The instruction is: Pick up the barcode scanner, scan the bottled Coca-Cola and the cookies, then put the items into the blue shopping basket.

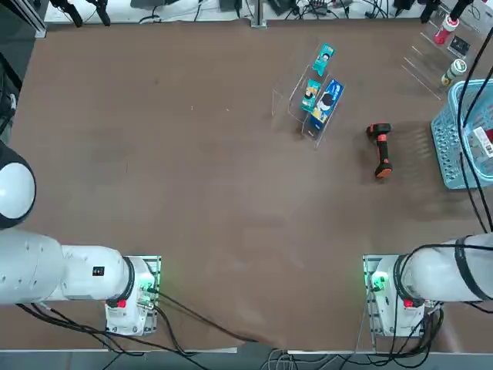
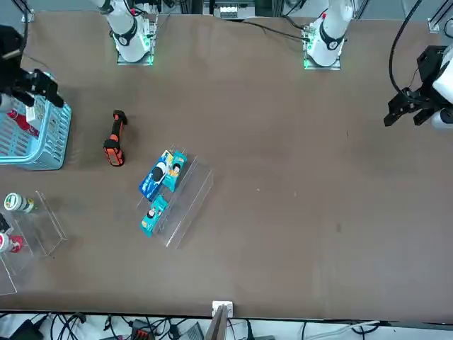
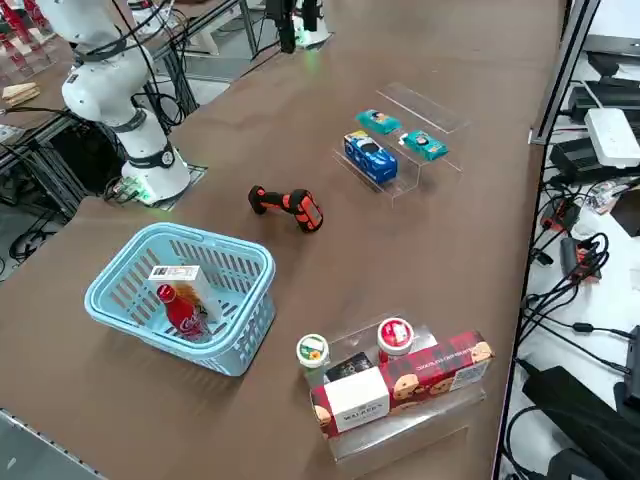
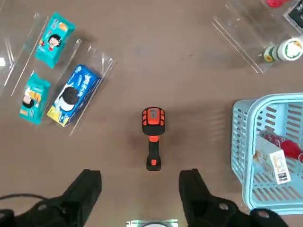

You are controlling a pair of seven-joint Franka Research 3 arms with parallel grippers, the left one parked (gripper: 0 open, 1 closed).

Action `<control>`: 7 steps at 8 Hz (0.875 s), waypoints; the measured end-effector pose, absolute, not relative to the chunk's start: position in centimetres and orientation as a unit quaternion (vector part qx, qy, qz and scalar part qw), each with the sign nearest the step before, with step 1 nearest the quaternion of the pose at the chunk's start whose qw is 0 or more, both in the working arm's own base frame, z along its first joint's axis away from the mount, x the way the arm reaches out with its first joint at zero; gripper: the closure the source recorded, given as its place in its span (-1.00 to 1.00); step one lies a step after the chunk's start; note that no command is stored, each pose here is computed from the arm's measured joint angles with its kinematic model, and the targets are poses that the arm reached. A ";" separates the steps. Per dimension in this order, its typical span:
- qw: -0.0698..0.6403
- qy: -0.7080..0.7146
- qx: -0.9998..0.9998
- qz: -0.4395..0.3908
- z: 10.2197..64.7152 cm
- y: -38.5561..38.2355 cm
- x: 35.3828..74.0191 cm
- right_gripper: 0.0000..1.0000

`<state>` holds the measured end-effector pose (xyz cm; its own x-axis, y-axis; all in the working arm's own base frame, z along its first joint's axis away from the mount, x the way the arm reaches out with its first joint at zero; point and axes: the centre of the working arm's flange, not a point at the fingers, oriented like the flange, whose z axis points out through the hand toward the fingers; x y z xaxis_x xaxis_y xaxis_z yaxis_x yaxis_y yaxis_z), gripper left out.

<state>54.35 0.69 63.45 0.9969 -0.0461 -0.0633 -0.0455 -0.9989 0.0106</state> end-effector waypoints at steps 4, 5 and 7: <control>0.004 -0.007 1.000 -0.024 64.2 4.1 54.3 -1.00; 0.004 -0.009 1.000 -0.021 64.4 4.5 54.7 -1.00; 0.003 -0.013 1.000 -0.019 64.2 4.6 55.9 -1.00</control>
<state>55.85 4.58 64.19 0.9989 -0.0260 -0.0386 -0.0258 -0.9997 0.0056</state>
